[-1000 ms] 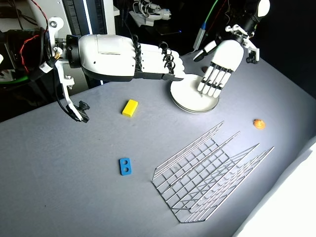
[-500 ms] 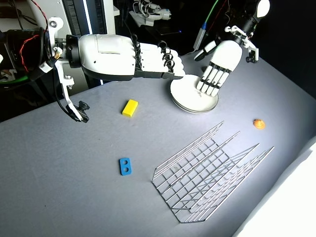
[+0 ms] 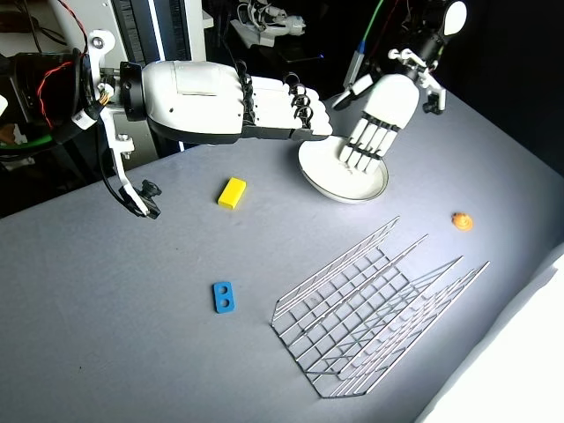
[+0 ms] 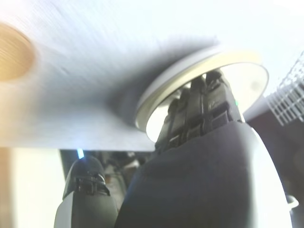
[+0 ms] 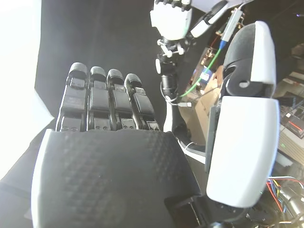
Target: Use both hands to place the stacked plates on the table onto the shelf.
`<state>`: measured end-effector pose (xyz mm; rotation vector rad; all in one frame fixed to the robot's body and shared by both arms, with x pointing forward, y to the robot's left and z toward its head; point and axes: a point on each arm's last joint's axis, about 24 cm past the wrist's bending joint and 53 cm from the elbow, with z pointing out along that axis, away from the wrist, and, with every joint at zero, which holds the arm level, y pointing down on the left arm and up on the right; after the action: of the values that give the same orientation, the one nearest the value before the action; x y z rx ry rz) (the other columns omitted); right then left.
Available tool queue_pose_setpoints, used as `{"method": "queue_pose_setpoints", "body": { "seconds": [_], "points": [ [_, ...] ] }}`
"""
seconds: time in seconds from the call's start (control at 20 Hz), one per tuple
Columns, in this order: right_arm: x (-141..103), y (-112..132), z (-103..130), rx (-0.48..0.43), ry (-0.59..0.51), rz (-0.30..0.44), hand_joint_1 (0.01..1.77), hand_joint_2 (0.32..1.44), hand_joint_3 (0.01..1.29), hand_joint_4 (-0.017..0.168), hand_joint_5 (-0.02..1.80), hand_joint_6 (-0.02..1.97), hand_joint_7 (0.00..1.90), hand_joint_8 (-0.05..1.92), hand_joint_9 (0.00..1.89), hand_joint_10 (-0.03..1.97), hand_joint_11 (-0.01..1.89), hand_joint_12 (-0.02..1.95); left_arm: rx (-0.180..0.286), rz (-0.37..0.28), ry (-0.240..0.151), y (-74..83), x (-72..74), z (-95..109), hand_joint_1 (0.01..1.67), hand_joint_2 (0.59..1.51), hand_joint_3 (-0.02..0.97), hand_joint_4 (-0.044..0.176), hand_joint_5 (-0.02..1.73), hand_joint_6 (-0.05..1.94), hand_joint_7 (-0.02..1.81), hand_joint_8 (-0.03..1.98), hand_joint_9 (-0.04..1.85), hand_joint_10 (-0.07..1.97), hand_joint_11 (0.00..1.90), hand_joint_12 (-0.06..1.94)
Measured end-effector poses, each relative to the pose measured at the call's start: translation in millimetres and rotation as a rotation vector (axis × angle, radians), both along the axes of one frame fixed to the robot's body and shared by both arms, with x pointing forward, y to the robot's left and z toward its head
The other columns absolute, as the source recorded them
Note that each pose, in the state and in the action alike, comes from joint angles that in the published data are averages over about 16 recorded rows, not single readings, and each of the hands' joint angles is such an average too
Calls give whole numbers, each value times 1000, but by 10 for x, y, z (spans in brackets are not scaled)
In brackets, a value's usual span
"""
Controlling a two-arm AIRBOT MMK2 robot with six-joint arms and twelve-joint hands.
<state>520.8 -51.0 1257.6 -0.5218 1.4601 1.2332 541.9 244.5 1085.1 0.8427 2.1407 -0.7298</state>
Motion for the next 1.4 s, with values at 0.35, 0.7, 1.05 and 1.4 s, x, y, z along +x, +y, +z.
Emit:
{"method": "queue_pose_setpoints", "body": {
  "seconds": [0.35, 0.7, 1.05, 1.4],
  "points": [
    [-1, 199, -91, -50, -47, 9, 955, 811, 16, -3, 20, 17, 12, 13, 18, 3, 23, 62, -68, 38, 31, -246, -42, -22, 17, 1074, 15, -10, -12, -33, -4, -20, 18, 8, 14, 12],
    [26, 619, -348, -156, -123, 20, 1094, 834, 17, -3, 20, 17, 12, 12, 16, 3, 20, 133, -108, 73, 47, -382, -41, -19, 17, 1073, 15, -11, -14, -35, -5, -20, 17, 7, 14, 13],
    [99, 1012, -640, -240, -139, 34, 1243, 878, 16, -3, 25, 18, 13, 13, 17, 3, 16, 274, -128, 95, 55, -435, -32, -12, 16, 1072, 16, -11, -15, -35, -7, -20, 17, 7, 15, 13],
    [242, 1251, -824, -254, -96, 35, 1303, 903, 16, -3, 35, 18, 22, 13, 28, 3, 15, 448, -137, 105, 59, -457, -29, -7, 16, 1075, 16, -11, -15, -35, -7, -19, 17, 7, 14, 13]
  ]
}}
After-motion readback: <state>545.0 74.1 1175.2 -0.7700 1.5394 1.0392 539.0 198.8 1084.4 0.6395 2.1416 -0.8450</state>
